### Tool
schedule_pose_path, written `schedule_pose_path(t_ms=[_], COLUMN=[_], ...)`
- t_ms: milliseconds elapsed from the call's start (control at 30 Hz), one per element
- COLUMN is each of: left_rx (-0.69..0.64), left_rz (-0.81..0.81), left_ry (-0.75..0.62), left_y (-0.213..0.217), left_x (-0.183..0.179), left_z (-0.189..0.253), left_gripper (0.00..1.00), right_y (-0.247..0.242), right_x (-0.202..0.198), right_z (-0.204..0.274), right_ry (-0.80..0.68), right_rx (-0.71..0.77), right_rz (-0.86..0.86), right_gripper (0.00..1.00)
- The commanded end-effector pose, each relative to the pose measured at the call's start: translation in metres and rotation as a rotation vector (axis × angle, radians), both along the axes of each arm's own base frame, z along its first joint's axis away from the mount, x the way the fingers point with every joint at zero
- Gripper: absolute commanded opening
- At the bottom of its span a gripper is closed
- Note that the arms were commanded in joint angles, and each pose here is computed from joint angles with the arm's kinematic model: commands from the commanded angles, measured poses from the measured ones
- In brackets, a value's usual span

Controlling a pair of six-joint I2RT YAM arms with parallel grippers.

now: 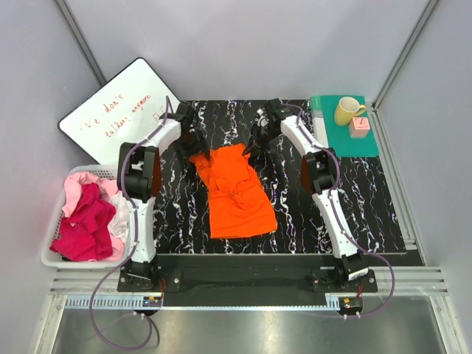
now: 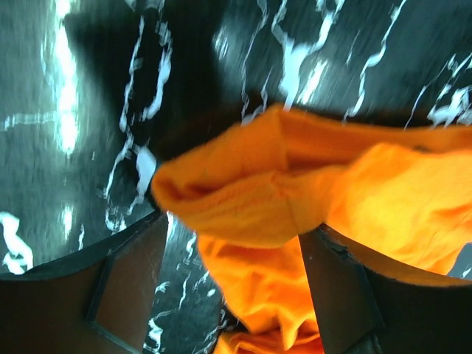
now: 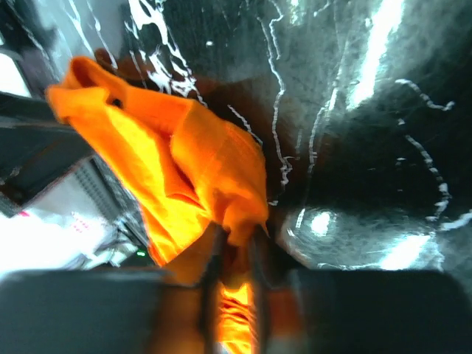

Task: Fold and stack the t-shirts
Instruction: Fold the tshirt

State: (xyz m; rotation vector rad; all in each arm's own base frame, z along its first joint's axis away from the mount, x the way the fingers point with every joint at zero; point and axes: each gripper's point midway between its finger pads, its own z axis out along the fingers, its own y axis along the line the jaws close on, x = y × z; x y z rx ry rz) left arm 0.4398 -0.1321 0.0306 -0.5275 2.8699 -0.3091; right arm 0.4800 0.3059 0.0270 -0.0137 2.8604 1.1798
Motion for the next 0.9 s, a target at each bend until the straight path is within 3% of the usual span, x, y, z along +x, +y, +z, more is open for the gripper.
schedule_pose_path(t_ms=[0,267,600,800,833,867], left_rx=[-0.007,-0.024,-0.079,-0.086,-0.085,-0.084], left_rz=[0.002,-0.030,-0.096,-0.129,-0.132,-0.141], left_ry=[-0.007,-0.050,-0.246,-0.274,-0.270,-0.265], left_y=[-0.002,-0.007,-0.020,-0.023,-0.023,-0.024], left_x=[0.015,0.029,0.043,0.029,0.026,0.021], left_z=[0.002,0.012,0.096,0.115,0.115,0.114], left_gripper=[0.76,0.76,0.79,0.80,0.80,0.80], right_y=[0.007,-0.014,-0.081,-0.111,-0.110,-0.109], right_x=[0.001,0.008,0.044,0.060,0.060,0.061], right_z=[0.011,0.008,0.002,-0.002,-0.001,0.000], right_ry=[-0.007,-0.041,-0.067,-0.071,-0.071,-0.077], right_rx=[0.042,-0.053,-0.142,-0.152,-0.137,-0.124], right_rz=[0.004,-0.039,-0.192,-0.253,-0.248,-0.237], right_gripper=[0.01,0.00,0.00,0.00,0.01,0.11])
